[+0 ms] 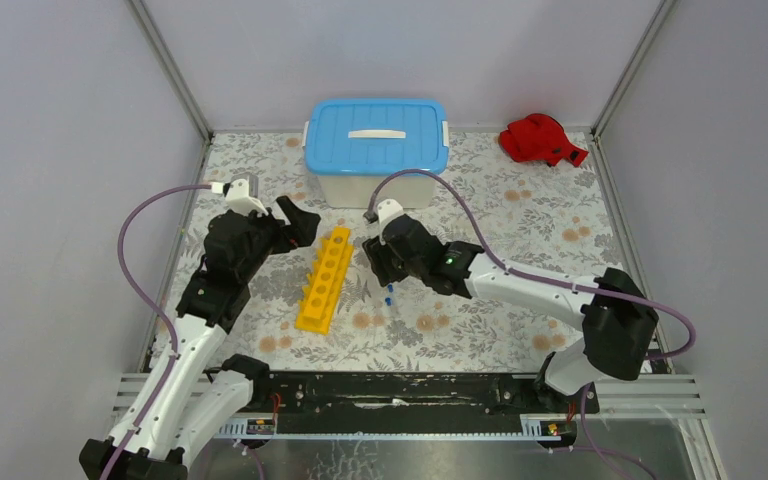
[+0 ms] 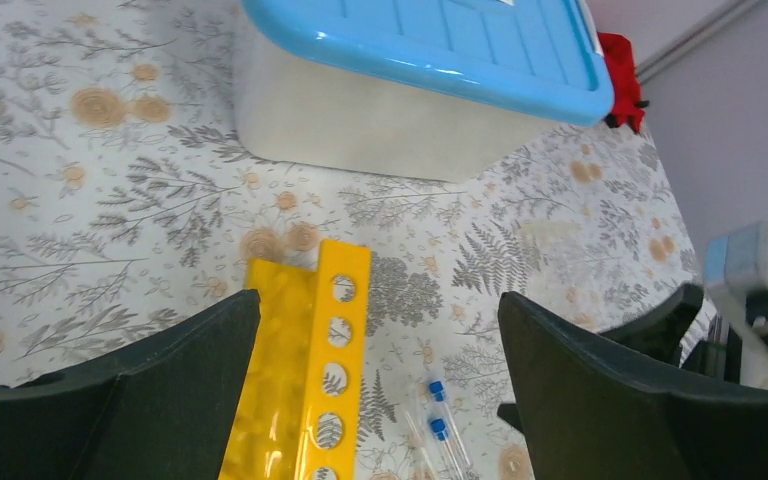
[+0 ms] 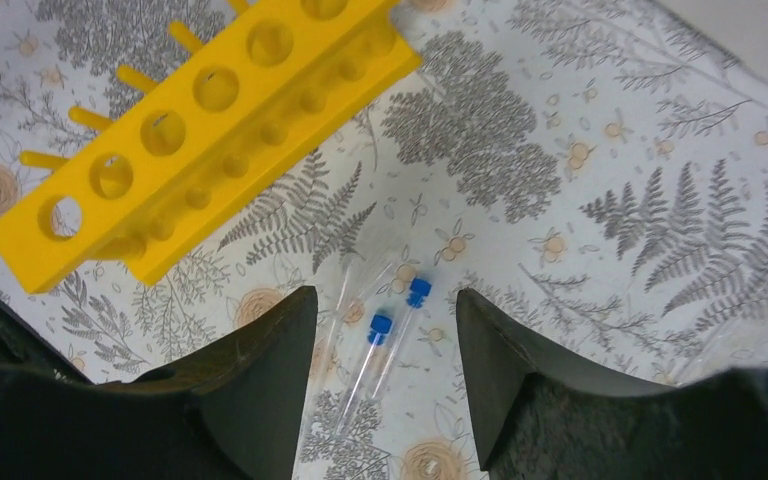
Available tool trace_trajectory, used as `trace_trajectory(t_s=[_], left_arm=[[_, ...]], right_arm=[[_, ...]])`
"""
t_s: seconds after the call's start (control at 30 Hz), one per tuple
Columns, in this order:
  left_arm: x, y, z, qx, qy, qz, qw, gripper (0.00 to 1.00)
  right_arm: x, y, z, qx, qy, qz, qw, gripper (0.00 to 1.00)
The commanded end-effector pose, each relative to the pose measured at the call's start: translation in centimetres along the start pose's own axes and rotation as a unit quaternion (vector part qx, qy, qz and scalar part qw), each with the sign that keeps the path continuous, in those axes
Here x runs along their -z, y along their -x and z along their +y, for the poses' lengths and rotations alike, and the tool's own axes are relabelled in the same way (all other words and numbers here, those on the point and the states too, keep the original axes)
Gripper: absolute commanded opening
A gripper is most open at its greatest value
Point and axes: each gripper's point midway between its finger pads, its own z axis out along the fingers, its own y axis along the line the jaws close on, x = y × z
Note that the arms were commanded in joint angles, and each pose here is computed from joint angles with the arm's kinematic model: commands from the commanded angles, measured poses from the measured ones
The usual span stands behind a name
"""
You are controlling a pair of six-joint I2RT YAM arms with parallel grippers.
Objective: Organize the chemistry lab equipment
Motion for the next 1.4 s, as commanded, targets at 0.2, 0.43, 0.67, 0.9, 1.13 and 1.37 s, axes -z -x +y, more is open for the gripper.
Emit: trace_trajectory(t_s=[0.2,0.43,0.67,0.9,1.13,1.37], left_arm=[[1.2,0.4,1.9,-0.004,0.059,-0.017,0.998,0.94],[1.4,0.7,1.5,-0.003,0.051,-0.020,0.999,0.94],[1.5,0.8,1.2,0.005,0.045,-0.022,0.999,0.93],[1.5,1.0,1.0,0.008,0.042,-0.025,0.999,0.93],[1.5,1.0,0.9,0.010,0.039,-0.027,0.999,0.93],[1.5,1.3,0.7,0.010,0.036,-0.029,0.999,0.93]], right_arm=[[-1.1,-4.3,3.0,0.002,-0.035,0.037,0.999,0.50],[-2.0,-7.1,3.5,-0.010,-0.031,0.057,0.998,0.43],[-2.6,-9.1,4.3,-0.011,-0.024,0.071,0.997,0.39],[-2.8,-10.4,4.8,-0.020,-0.011,0.080,0.997,0.36],[-3.0,-11.1,5.0,-0.019,-0.006,0.088,0.996,0.36],[-3.0,-11.8,5.2,-0.020,0.001,0.096,0.995,0.33]])
